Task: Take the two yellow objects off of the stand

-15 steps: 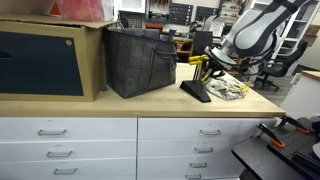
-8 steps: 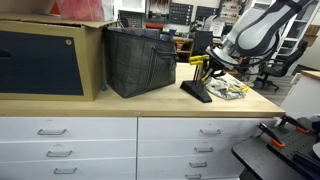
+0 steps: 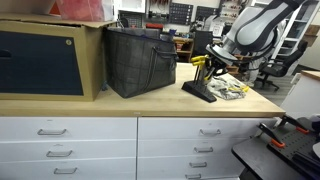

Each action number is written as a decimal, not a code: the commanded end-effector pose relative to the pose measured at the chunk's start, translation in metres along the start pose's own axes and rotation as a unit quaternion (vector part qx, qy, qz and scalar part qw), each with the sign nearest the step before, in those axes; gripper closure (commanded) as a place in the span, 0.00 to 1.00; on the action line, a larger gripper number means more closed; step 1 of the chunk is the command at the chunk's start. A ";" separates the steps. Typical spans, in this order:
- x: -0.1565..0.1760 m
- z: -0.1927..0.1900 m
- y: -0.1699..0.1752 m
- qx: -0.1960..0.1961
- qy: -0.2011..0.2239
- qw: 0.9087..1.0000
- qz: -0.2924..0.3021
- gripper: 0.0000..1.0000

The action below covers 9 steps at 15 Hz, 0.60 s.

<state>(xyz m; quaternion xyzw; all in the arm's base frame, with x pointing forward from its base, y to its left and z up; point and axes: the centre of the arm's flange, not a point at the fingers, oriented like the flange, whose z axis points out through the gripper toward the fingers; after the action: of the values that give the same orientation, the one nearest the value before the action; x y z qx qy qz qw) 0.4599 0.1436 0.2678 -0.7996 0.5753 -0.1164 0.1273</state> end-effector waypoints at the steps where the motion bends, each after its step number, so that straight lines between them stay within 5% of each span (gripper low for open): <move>1: 0.000 -0.021 -0.008 -0.018 -0.018 0.999 0.044 0.96; 9: -0.003 -0.049 -0.008 0.004 -0.008 0.997 0.075 0.96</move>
<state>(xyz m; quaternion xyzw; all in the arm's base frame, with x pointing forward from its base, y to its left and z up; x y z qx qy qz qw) 0.4695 0.1399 0.2820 -0.7649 0.6227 -0.1012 0.1301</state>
